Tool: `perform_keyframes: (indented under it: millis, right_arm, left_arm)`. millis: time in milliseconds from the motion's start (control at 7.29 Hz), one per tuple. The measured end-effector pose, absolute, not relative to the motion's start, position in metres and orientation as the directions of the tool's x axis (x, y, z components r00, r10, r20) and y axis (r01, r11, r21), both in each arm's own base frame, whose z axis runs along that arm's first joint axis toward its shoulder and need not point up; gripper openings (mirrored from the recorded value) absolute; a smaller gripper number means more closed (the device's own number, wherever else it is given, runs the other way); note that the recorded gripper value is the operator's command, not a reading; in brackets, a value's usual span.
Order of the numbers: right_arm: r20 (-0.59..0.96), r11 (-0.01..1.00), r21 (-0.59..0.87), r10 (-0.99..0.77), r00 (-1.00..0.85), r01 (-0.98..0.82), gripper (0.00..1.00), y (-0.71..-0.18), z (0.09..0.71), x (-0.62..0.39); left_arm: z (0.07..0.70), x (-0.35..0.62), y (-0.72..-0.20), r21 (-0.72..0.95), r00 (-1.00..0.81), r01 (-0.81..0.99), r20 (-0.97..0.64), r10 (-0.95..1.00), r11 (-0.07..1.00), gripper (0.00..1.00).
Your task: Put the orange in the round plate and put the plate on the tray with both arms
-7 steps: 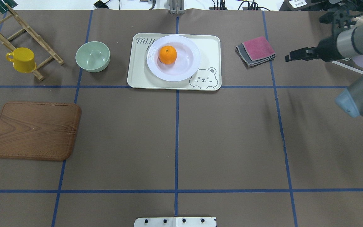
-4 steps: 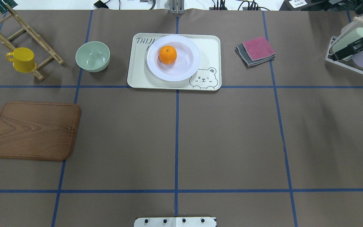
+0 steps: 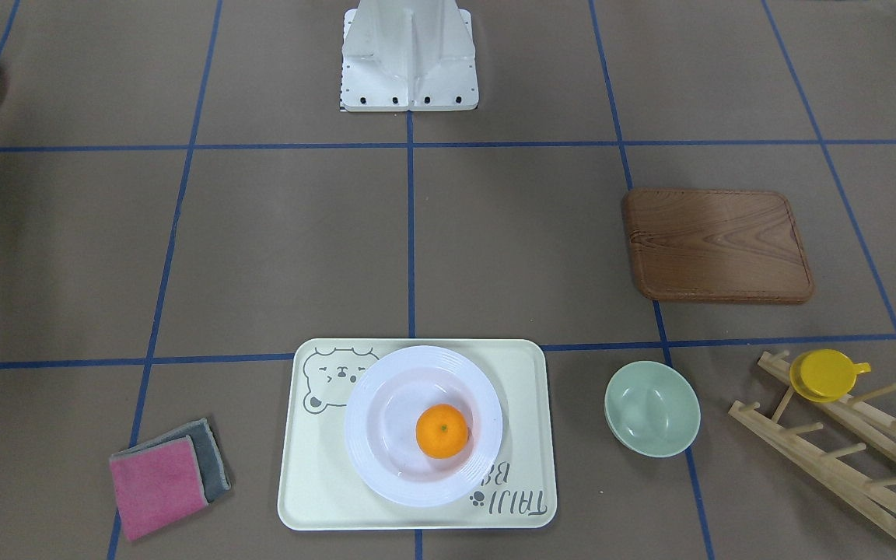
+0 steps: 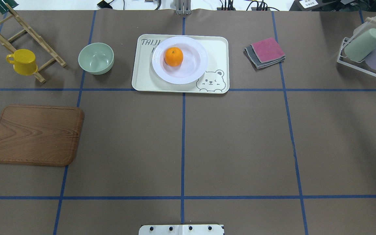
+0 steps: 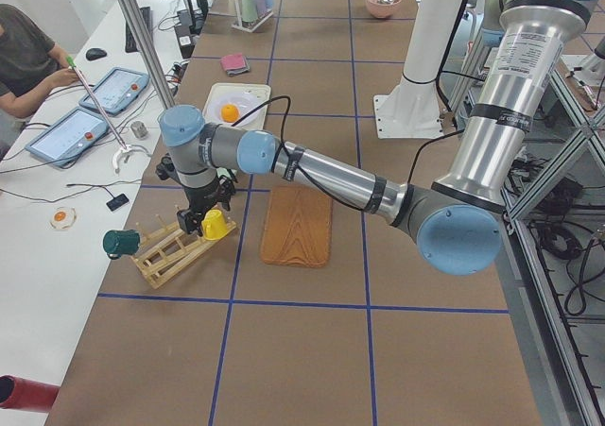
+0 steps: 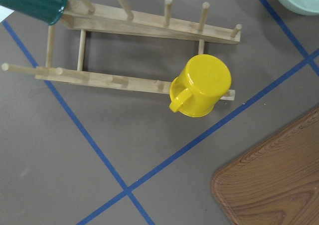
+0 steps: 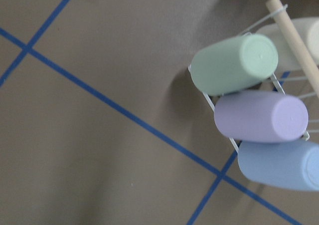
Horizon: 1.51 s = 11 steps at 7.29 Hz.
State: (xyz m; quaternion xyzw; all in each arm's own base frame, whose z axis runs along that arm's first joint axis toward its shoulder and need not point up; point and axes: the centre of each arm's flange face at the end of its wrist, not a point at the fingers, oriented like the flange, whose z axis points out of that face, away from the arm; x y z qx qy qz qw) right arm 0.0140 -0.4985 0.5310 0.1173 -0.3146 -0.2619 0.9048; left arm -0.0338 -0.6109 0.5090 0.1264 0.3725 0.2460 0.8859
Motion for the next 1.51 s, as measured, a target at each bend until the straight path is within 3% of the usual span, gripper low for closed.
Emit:
perform_keyframes:
  millis: [549,1509]
  right_arm:
    - [0.59,0.862,0.345,-0.507,0.628,0.371,1.0,-0.471,0.563,0.026]
    - [0.647,0.895,0.266,-0.441,0.623,0.357,1.0,-0.456,0.605,0.029]
  left_arm:
    - [0.567,-0.053,-0.586,0.391,0.566,-0.275,-0.673,0.476,0.879,0.99]
    - [0.555,-0.058,-0.571,0.354,0.65,-0.241,-0.632,0.421,0.903,0.99]
